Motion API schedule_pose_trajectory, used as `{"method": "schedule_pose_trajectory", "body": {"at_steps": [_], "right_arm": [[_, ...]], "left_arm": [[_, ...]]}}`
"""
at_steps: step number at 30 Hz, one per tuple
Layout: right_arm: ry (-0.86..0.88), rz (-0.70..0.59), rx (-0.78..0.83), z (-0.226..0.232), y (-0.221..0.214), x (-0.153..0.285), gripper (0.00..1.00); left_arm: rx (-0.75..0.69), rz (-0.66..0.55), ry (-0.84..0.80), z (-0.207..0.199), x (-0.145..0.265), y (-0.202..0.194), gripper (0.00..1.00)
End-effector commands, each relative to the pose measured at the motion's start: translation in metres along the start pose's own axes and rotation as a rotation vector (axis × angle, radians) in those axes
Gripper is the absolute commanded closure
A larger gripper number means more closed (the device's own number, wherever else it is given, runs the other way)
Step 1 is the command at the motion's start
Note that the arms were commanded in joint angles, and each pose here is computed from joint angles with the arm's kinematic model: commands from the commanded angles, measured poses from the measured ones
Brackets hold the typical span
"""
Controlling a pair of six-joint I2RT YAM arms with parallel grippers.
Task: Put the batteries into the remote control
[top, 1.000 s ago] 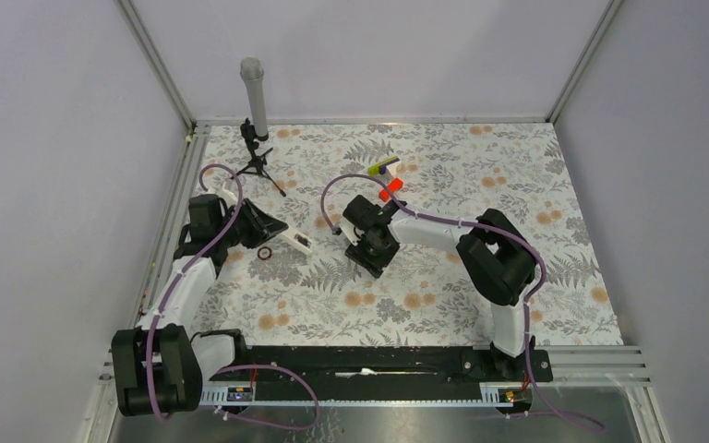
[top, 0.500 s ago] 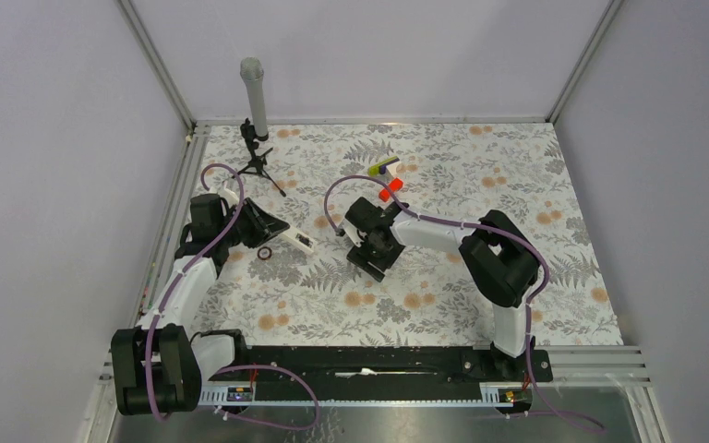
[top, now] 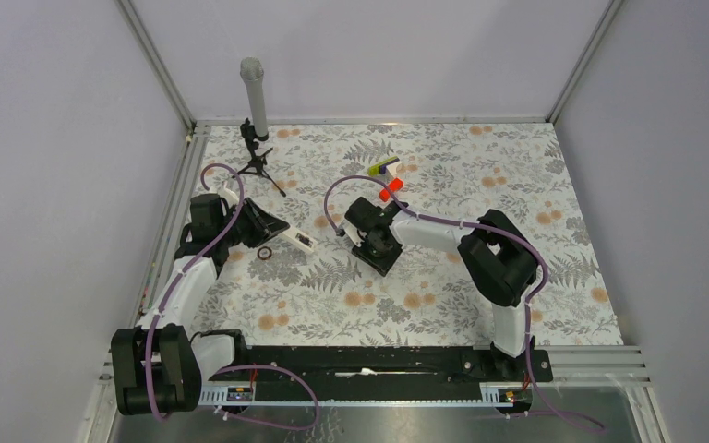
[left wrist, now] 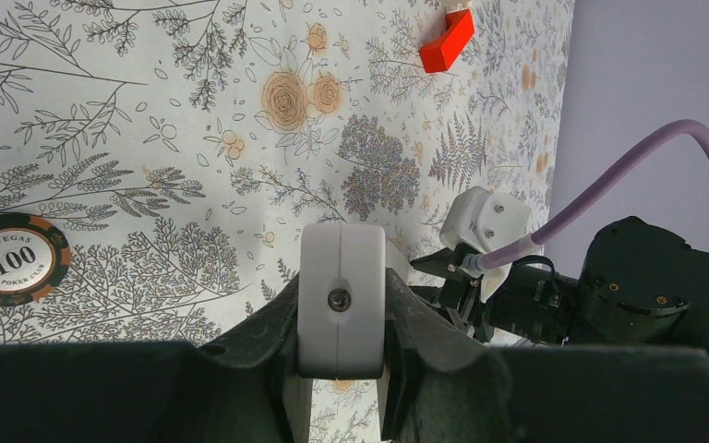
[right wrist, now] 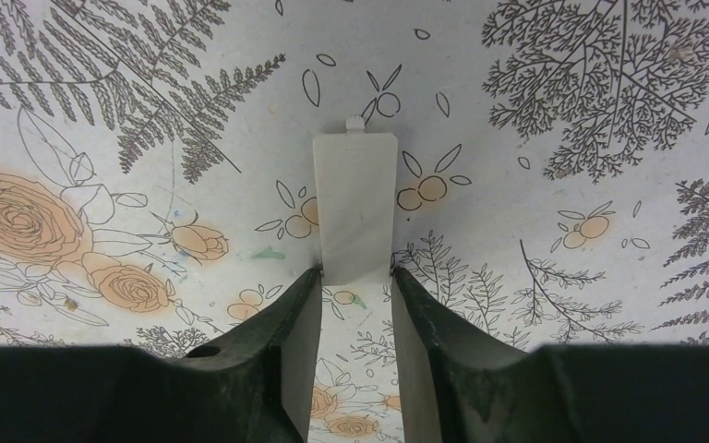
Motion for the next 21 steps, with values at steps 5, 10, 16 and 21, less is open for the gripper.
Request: {"method": "schedule_pose_trajectory", "body": {"at_steps": [5, 10, 16, 21], "right_arm": [[-0.024, 0.019, -0.012, -0.002, -0.005, 0.000, 0.67], [-0.038, -0.068, -0.021, -0.002, -0.001, 0.027, 0.69], [-0.043, -0.176, -0.031, 0.001, -0.010, 0.070, 0.70], [-0.007, -0.252, -0.039, 0.008, -0.016, 0.096, 0.70]], "left_arm": [[-0.045, 0.005, -0.076, -0.012, -0.005, 0.001, 1.00], [-0.062, 0.057, -0.109, -0.019, -0.015, -0.009, 1.00], [-0.123, 0.120, -0.190, -0.043, -0.037, -0.026, 1.00], [-0.167, 0.158, -0.262, -0.061, -0.058, -0.042, 1.00]]}}
Point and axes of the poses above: each gripper's point midway between its finger pads, its own x axis back along the fingers, its own z axis along the line the jaws close on, y = z × x, the point moved 7 cm from there along x, back along the fingers, and after that the axes turned 4 degrees about x, right-handed, at the moved point
